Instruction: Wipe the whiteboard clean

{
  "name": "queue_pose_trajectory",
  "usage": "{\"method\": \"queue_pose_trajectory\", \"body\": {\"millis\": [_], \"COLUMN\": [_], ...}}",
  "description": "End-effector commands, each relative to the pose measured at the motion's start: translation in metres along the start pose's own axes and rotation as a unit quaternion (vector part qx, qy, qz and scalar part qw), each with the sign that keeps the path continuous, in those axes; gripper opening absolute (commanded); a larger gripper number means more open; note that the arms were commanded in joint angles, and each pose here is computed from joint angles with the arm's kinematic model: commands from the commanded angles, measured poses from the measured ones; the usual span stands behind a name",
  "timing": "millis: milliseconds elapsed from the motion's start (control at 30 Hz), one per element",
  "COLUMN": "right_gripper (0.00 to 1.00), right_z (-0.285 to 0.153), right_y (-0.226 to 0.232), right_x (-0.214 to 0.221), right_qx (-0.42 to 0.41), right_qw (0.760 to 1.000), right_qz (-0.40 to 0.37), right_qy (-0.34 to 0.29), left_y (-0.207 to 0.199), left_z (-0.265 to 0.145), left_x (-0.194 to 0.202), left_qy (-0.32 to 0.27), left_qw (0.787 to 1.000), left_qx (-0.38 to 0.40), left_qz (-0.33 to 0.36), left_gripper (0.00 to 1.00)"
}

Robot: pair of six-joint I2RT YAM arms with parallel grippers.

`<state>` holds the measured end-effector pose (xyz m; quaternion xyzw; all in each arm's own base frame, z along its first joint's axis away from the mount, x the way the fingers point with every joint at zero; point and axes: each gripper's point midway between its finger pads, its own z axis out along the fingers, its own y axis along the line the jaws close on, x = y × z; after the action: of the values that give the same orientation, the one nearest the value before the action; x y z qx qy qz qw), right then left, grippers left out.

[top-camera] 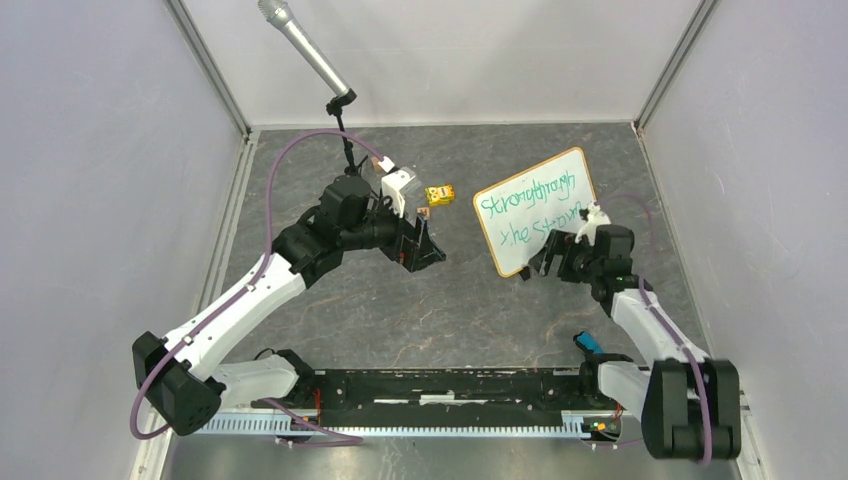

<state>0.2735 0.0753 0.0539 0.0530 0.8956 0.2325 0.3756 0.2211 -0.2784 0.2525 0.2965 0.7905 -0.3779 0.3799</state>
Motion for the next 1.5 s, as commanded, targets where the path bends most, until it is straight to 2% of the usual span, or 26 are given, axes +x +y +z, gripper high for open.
{"method": "queue_pose_trajectory", "body": {"millis": [0,33,100,233,300,600,700,800,900,967,1100,1167,1233,1300,1367,1467], "right_gripper": [0.98,0.98,0.98,0.98,0.98,0.98,0.98,0.98,0.98,0.98,0.98,0.98,0.98,0.98,0.98,0.98], "right_z": [-0.046,-0.058,-0.086,-0.136,-0.145,-0.144,-0.127,-0.106,-0.095,-0.081,-0.068,-0.069,-0.079,-0.099,-0.124,-0.154], "right_y": [-0.045,-0.054,-0.075,-0.100,-0.101,-0.106,-0.097,-0.078,-0.062,-0.040,-0.003,0.006,-0.006,-0.030,-0.057,-0.078], "right_x": [-0.023,-0.026,-0.018,0.030,0.041,0.075,0.100,0.109,0.098,0.091,0.090,0.080,0.059,0.043,0.041,0.055], "right_qx": [0.188,0.231,0.330,0.469,0.485,0.486,0.443,0.360,0.301,0.226,0.124,0.107,0.149,0.235,0.335,0.431], "right_qw": [0.982,0.973,0.940,0.867,0.857,0.852,0.866,0.900,0.926,0.947,0.954,0.960,0.966,0.957,0.928,0.882], "right_qz": [-0.020,0.009,0.081,0.169,0.165,0.173,0.193,0.189,0.191,0.201,0.243,0.231,0.186,0.136,0.123,0.131], "right_qy": [0.000,-0.010,-0.018,0.024,0.055,0.088,0.130,0.153,0.126,0.110,0.121,0.118,0.100,0.097,0.106,0.136], "left_y": [-0.009,-0.010,-0.011,-0.011,-0.011,-0.010,-0.009,-0.008,-0.008,-0.008,-0.006,-0.005,-0.005,-0.005,-0.005,-0.003], "left_z": [-0.009,-0.010,-0.012,-0.016,-0.016,-0.012,-0.010,-0.009,-0.007,-0.005,-0.003,-0.003,-0.002,-0.003,-0.003,-0.004], "left_x": [-0.016,-0.017,-0.018,-0.021,-0.021,-0.017,-0.016,-0.015,-0.013,-0.013,-0.011,-0.011,-0.010,-0.010,-0.011,-0.011], "left_qy": [-0.035,-0.036,-0.039,-0.044,-0.044,-0.034,-0.030,-0.027,-0.023,-0.020,-0.015,-0.015,-0.013,-0.014,-0.015,-0.016], "left_qw": [0.999,0.999,0.999,0.999,0.999,0.999,0.999,0.999,0.999,1.000,1.000,1.000,1.000,1.000,1.000,1.000], "left_qx": [0.015,0.017,0.017,0.013,0.010,0.013,0.013,0.013,0.014,0.017,0.014,0.011,0.011,0.012,0.012,0.007], "left_qz": [0.018,0.018,0.020,0.026,0.027,0.022,0.021,0.021,0.018,0.016,0.013,0.013,0.012,0.013,0.013,0.014], "left_gripper": [1.00,1.00,1.00,1.00,1.00,1.00,1.00,1.00,1.00,1.00,1.00,1.00,1.00,1.00,1.00,1.00]}}
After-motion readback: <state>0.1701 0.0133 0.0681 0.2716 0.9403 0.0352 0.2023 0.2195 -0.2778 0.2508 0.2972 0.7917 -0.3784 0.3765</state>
